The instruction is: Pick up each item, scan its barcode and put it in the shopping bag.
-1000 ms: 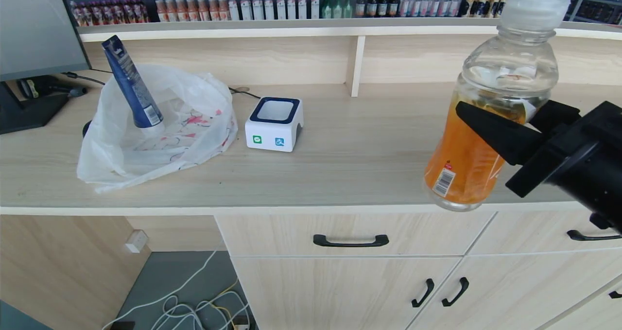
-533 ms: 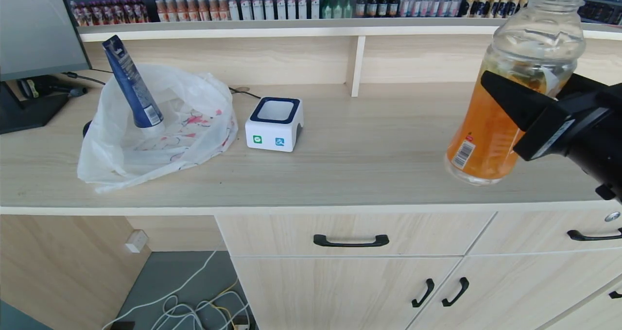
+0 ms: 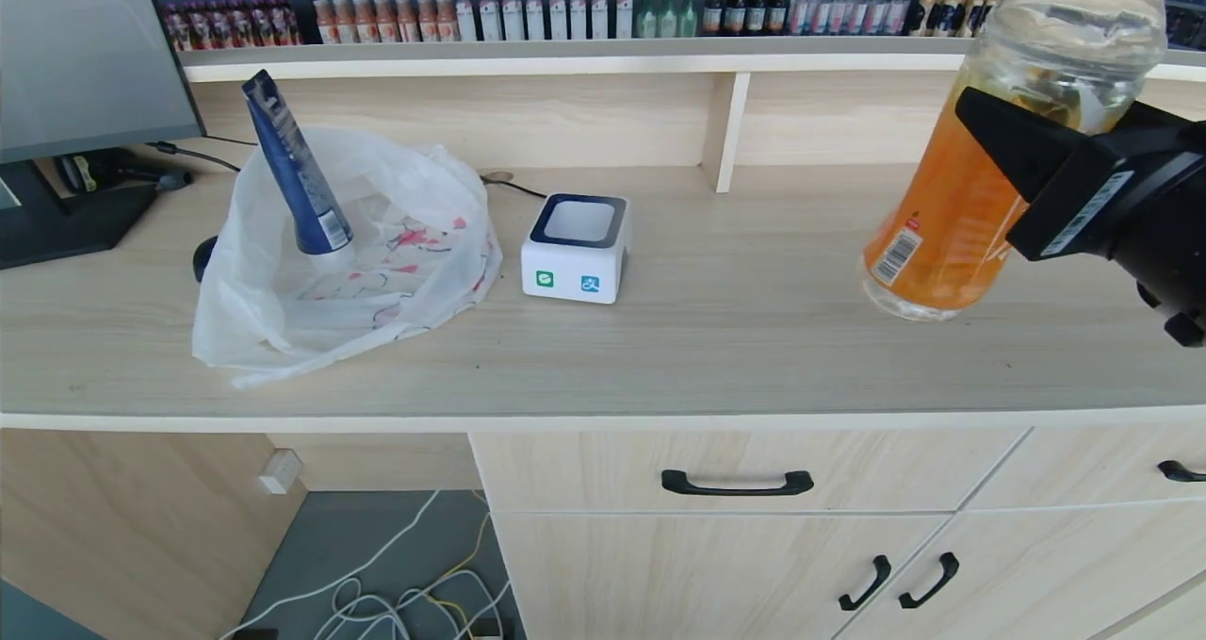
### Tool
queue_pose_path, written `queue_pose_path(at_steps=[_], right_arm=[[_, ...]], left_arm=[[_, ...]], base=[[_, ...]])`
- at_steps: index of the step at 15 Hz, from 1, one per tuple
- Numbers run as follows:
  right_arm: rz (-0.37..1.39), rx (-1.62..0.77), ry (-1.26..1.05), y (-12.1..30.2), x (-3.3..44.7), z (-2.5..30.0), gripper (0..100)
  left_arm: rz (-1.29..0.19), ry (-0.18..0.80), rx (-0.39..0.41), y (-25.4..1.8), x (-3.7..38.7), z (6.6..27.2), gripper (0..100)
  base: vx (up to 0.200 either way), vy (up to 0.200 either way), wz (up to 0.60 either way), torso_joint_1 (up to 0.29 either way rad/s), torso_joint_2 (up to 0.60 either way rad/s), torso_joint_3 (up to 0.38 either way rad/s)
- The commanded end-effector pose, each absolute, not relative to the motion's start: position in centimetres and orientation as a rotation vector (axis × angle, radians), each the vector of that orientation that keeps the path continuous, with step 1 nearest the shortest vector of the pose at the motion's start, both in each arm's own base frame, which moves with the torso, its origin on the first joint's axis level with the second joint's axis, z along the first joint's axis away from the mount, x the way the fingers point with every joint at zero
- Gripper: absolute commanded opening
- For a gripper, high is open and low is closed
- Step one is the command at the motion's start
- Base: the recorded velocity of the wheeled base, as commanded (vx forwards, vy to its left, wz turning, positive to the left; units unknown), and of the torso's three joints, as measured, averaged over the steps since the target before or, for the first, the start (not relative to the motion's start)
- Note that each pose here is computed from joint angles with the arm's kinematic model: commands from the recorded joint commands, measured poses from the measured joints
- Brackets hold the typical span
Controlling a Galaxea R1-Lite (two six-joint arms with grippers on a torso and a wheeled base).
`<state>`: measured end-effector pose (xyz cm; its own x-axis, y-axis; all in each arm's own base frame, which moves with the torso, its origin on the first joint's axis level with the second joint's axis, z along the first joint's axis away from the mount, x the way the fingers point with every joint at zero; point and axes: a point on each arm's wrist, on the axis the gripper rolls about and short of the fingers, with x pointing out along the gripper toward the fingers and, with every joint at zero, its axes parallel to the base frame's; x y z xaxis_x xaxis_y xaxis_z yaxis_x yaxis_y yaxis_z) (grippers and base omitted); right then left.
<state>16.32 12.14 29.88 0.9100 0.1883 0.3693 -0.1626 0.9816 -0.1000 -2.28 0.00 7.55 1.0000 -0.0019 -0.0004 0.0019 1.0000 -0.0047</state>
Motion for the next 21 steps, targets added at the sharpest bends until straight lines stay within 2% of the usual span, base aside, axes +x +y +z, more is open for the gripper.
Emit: queue_pose_path(at_steps=[1,5,14,21], right_arm=[[0.185,-0.072,-0.377,12.3,16.4,29.6,0],[0.174,-0.036,-0.429,12.2,16.3,31.4,0],[0.186,-0.045,-0.415,12.6,16.7,31.0,0],[0.210,-0.072,-0.416,14.1,17.4,31.2,0]], left_arm=[[-0.002,0.002,-0.005,0.0,-2.3,7.5,0],[-0.002,0.000,-0.006,0.0,-2.3,7.5,0],[-0.002,0.000,-0.005,0.0,-2.3,7.5,0],[-0.002,0.000,-0.002,0.0,-2.3,7.5,0]], base=[[0.000,0.200,0.00,-0.007,0.00,0.012],[0.000,0.200,0.00,0.001,0.01,0.005],[0.000,0.200,0.00,0.002,0.00,0.003],[0.000,0.000,0.00,0.000,0.00,0.000]])
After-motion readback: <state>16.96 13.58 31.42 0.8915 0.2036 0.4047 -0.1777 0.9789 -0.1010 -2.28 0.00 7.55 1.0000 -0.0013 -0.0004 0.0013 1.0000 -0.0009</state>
